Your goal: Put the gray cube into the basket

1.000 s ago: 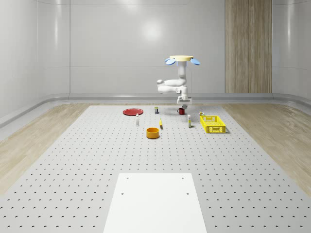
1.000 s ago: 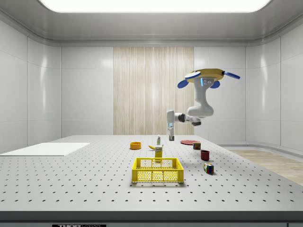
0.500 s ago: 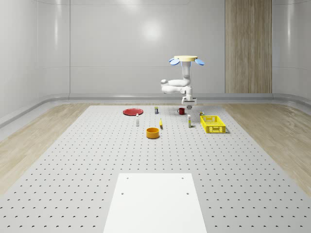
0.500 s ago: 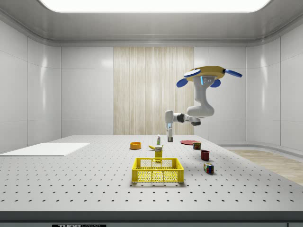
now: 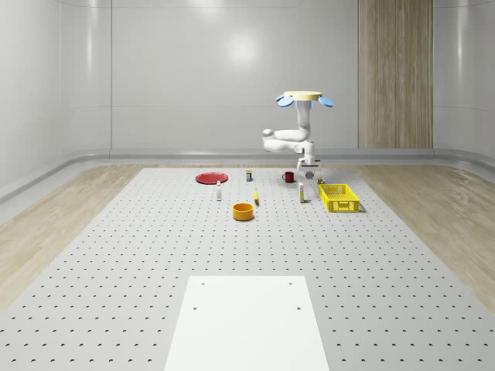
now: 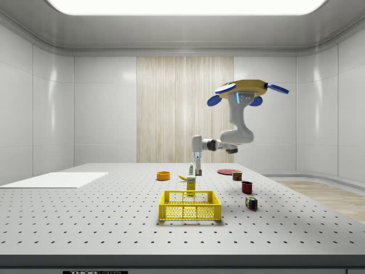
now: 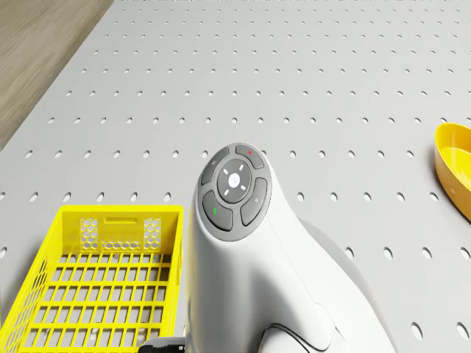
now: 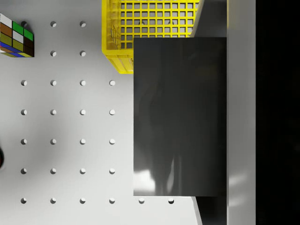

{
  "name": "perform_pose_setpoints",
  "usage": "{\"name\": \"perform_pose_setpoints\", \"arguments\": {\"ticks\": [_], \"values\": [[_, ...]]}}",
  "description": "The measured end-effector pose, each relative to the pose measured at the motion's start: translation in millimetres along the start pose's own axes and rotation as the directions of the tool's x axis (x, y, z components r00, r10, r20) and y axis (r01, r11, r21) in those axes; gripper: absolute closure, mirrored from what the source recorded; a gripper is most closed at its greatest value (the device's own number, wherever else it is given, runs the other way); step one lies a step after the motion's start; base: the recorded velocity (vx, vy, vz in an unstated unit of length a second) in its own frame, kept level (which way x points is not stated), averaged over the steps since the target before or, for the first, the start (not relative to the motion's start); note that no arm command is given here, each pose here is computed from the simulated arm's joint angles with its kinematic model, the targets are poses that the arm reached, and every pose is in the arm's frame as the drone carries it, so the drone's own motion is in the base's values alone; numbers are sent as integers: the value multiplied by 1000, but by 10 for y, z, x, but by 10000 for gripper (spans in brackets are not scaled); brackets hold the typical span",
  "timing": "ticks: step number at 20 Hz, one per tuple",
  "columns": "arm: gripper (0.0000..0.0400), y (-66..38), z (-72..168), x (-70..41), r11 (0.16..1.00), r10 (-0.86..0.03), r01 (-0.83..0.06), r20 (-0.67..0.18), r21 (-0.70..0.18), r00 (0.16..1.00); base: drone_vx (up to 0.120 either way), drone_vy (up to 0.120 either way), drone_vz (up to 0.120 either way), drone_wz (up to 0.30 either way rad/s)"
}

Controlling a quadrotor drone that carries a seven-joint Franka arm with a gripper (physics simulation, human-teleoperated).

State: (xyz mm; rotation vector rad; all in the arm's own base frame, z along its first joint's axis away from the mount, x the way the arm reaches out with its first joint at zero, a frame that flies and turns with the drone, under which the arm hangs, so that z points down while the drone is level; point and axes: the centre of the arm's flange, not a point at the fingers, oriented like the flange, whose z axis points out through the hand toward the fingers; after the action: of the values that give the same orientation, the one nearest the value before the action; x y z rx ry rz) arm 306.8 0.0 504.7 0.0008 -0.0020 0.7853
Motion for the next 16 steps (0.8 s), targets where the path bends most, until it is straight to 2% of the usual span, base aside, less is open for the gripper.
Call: {"name": "perform_pose_setpoints", "arguments": {"ticks": [9,14,16], "values": [[150,0,0,0,1000,0,0,0,0,1000,120,120,0,0],[150,0,0,0,1000,0,0,0,0,1000,16,120,0,0],[150,0,0,0,1000,0,0,0,0,1000,120,120,0,0]]}}
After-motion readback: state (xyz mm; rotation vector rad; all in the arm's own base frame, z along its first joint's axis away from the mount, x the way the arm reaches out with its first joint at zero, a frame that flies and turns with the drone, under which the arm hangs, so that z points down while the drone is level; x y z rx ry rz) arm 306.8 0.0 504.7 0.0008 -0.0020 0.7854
